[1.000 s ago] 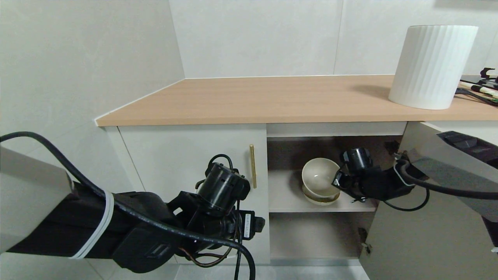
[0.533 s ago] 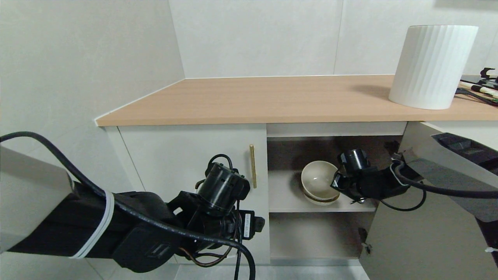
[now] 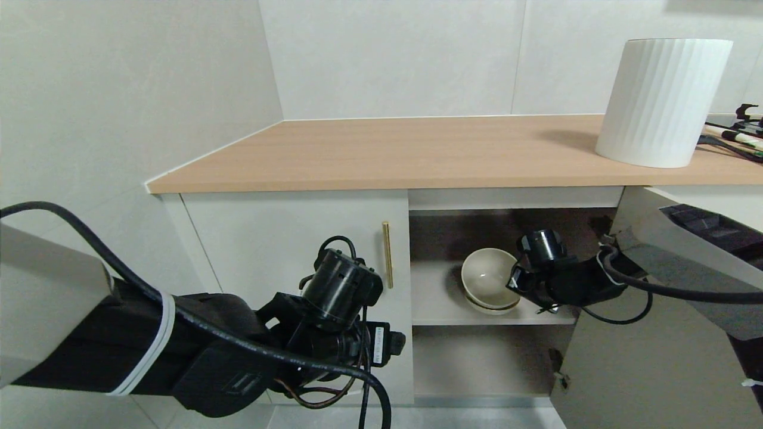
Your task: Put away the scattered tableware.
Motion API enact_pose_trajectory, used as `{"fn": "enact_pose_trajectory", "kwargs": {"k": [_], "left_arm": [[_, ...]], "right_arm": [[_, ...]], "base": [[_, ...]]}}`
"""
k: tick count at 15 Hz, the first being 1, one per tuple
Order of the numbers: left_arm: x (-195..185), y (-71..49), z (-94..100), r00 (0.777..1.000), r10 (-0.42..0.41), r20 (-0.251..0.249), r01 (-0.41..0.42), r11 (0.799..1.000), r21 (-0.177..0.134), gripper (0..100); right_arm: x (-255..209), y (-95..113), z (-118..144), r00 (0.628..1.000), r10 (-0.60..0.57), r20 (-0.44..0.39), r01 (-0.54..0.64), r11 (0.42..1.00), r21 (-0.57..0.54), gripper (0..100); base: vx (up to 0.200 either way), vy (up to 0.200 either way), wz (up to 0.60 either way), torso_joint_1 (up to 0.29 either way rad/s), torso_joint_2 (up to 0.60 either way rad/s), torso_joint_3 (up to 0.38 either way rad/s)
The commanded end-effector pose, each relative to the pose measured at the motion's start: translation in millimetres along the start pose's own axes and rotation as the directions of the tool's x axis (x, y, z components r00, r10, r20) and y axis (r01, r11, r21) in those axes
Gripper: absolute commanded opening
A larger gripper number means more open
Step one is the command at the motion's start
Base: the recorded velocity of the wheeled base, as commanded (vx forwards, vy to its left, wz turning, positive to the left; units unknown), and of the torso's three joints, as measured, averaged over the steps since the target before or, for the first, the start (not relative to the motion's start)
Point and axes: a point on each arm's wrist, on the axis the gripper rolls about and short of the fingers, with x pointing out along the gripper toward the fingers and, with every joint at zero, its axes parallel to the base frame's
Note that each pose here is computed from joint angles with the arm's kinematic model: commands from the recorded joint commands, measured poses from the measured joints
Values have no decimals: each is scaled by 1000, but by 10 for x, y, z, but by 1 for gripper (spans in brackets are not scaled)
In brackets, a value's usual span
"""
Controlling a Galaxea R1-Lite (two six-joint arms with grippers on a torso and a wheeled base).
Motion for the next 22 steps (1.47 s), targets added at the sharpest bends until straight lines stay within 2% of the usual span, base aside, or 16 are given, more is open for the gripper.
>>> {"fn": "enact_pose_trajectory", "kwargs": {"k": [1, 12, 13, 16, 17, 19, 22], "left_arm": [[0, -2, 2, 1000, 0, 1, 0, 1000, 0, 100], [-22, -1, 12, 1000, -3, 7, 3, 1000, -2, 100], [-53, 22, 41, 1000, -3, 18, 3, 1000, -10, 100], [-236, 136, 142, 998, -4, 67, 7, 999, -39, 100], [-460, 240, 256, 991, -8, 130, 17, 997, -70, 100], [-790, 353, 342, 978, -23, 206, 43, 995, -93, 100], [-1112, 516, 273, 964, -24, 265, 56, 992, -116, 100]], "right_arm": [[2, 2, -12, 1000, -1, -5, 1, 1000, -3, 100], [-25, 14, -11, 1000, 7, -10, -7, 1000, -5, 100], [-110, 34, 13, 1000, 11, -10, -11, 1000, -7, 100], [-789, 101, 7, 993, 74, -93, -80, 995, -59, 100], [-1181, 59, 15, 980, 146, -131, -160, 982, -101, 100], [-1782, -37, 27, 962, 231, -144, -255, 950, -180, 100], [-2446, -205, 12, 948, 272, -164, -309, 911, -273, 100]], "base": [[0, 0, 0, 0, 0, 0], [0, 0, 0, 0, 0, 0], [0, 0, 0, 0, 0, 0], [0, 0, 0, 0, 0, 0], [0, 0, 0, 0, 0, 0], [0, 0, 0, 0, 0, 0], [0, 0, 0, 0, 0, 0]]}}
